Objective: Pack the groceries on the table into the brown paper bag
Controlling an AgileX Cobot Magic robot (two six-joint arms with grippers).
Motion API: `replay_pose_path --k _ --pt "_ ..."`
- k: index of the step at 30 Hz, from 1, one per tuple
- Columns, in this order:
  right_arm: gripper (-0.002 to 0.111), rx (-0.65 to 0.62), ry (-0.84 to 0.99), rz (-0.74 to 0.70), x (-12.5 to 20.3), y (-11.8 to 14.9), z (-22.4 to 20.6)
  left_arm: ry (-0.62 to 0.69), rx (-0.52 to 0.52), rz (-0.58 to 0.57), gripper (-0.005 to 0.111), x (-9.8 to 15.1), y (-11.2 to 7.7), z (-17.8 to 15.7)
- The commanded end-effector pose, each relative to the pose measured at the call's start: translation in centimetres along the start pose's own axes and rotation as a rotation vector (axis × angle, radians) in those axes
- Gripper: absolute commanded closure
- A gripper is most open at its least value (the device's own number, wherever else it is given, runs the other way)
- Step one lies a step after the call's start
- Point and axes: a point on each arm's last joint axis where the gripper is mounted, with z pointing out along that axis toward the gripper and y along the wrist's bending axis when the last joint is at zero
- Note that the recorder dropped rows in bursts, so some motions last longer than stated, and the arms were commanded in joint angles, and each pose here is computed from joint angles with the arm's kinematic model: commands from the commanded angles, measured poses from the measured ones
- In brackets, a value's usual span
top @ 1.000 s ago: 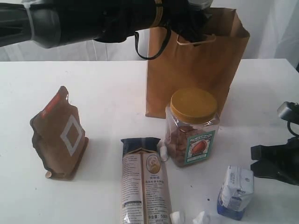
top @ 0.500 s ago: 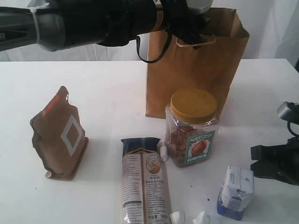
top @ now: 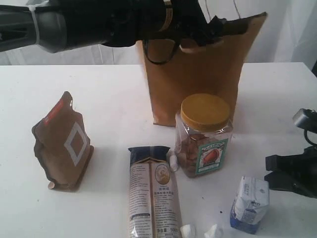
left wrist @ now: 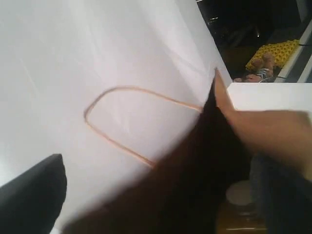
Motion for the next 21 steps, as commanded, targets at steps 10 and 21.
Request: replay_pose_path --k 10,21 --pt "0.108 -0.005 -0.002 -0.014 0.0 0.1 0.0 -0.020 -0.009 0.014 0.002 -0.9 0.2 -0.4" --pt "0.108 -0.007 -0.001 -0.033 0.0 0.1 0.0 -0.088 0.031 -0.167 0.002 -3.1 0.8 -2.0"
